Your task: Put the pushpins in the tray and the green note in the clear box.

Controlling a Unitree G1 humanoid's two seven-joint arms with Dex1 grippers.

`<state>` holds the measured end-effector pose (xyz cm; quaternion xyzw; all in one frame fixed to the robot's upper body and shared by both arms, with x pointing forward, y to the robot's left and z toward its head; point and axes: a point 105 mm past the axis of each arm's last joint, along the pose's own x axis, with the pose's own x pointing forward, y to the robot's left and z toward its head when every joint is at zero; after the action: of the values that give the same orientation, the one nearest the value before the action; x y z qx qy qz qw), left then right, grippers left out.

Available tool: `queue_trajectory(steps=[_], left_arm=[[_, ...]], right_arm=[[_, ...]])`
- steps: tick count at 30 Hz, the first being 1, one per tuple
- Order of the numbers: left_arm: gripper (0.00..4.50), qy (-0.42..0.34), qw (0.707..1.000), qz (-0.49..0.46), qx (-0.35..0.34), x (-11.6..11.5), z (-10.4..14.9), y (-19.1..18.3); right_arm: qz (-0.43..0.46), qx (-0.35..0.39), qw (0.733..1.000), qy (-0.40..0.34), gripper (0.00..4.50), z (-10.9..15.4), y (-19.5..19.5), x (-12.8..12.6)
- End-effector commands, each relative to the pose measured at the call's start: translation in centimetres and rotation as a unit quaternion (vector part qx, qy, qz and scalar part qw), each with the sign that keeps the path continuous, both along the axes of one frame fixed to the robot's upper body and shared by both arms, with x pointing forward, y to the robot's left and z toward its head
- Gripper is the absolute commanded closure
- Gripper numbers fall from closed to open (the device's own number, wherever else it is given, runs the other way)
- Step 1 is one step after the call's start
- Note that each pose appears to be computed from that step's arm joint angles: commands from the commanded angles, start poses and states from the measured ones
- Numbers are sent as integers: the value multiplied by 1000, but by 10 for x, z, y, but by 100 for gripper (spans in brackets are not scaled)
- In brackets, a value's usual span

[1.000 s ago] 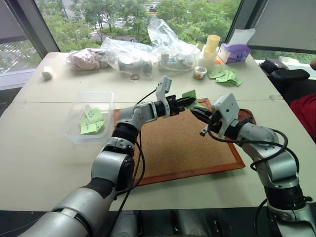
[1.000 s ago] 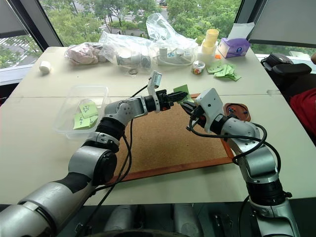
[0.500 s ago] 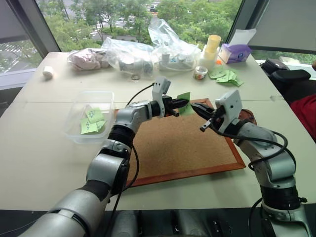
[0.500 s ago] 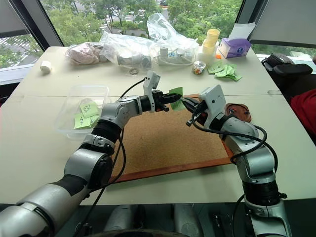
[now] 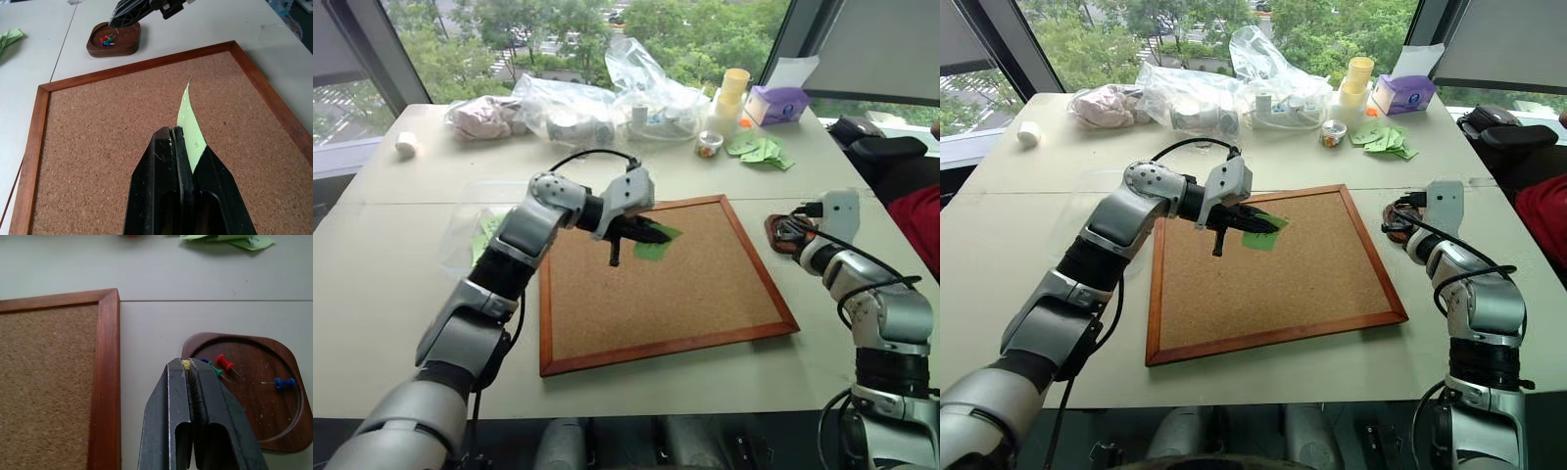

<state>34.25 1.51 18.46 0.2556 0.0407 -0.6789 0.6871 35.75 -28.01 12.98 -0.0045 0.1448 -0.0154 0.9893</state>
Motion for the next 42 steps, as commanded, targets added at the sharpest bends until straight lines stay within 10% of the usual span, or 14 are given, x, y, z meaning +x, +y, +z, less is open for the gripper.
queue_trajectory(steps=[1,7,17,42], left_arm=[[440,-20,1000,-15,-18,-4,15,-3],[440,-11,999,3,-32,-5,11,-1],[450,9,999,27,-46,-12,5,3],[450,19,982,154,-108,7,25,33]], right_arm=[[-22,-28,999,-20,450,12,-13,11],[-44,-32,998,-6,450,3,-23,19],[-51,-24,998,-24,5,8,-27,22],[7,-61,992,-112,5,74,-9,11]])
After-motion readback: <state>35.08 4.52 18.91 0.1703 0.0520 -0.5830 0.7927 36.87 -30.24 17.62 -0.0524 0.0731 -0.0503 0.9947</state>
